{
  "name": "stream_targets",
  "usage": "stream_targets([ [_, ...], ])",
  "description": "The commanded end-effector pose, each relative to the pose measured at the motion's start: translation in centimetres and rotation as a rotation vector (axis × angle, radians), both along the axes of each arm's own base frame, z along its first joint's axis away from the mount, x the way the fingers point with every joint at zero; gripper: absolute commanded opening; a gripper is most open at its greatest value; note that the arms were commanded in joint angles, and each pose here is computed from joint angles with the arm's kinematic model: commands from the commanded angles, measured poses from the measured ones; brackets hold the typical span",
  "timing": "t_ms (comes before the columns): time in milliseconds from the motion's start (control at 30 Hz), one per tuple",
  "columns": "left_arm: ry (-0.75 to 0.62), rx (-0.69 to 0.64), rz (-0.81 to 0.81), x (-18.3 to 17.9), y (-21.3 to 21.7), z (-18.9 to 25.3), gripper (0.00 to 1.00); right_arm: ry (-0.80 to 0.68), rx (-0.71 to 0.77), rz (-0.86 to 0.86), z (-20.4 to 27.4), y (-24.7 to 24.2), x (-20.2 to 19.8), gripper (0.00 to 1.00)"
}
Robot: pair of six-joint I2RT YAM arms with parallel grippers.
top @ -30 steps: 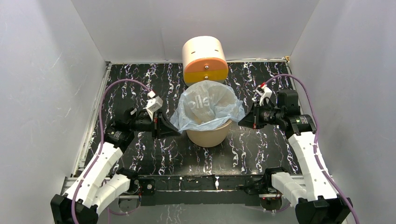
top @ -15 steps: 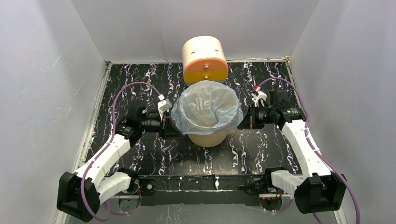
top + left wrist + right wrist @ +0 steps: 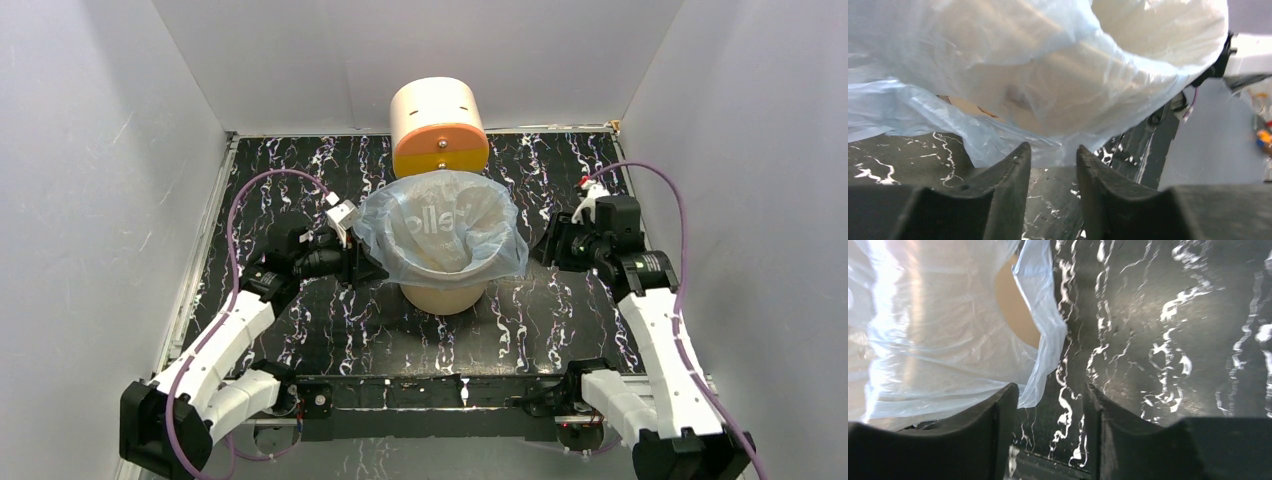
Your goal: Put the trash bags into the trash bin
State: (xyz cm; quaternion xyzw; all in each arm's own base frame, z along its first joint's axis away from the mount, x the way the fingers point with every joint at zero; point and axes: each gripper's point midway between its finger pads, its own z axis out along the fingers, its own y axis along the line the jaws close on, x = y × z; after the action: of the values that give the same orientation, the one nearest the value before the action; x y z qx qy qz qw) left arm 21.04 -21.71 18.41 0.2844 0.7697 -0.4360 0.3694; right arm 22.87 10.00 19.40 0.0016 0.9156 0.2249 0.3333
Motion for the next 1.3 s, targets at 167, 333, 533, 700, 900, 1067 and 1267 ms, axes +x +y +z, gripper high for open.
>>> stream_targets([
  [167,-0.02,0.017,0.048,0.0,0.7,2.2,0.52,-0.327,-0.023,-0.251,8.3,-3.7,0.9,0.75],
  [333,-0.029,0.021,0.127,0.3,1.5,3.2,0.73,-0.273,0.064,-0.248,8.4,-2.3,1.5,0.75],
  [533,-0.051,0.052,0.207,1.1,2.5,4.5,0.78,-0.13,0.159,-0.182,5.3,0.5,3.7,0.75],
  [700,-0.09,0.131,0.559,4.1,7.1,5.5,0.88,-0.104,0.15,-0.166,3.7,0.7,6.1,0.77],
  [900,0.011,0.146,0.69,6.4,9.1,4.7,0.93,-0.043,0.194,-0.092,2.1,1.5,7.4,0.79],
  [1067,0.104,-0.054,0.635,8.5,8.3,5.0,0.93,0.009,0.234,-0.048,1.1,1.8,8.2,0.79],
  [1267,0.207,-0.216,0.382,8.3,4.2,4.6,0.92,0.05,0.288,0.011,0.0,2.8,8.3,0.79],
])
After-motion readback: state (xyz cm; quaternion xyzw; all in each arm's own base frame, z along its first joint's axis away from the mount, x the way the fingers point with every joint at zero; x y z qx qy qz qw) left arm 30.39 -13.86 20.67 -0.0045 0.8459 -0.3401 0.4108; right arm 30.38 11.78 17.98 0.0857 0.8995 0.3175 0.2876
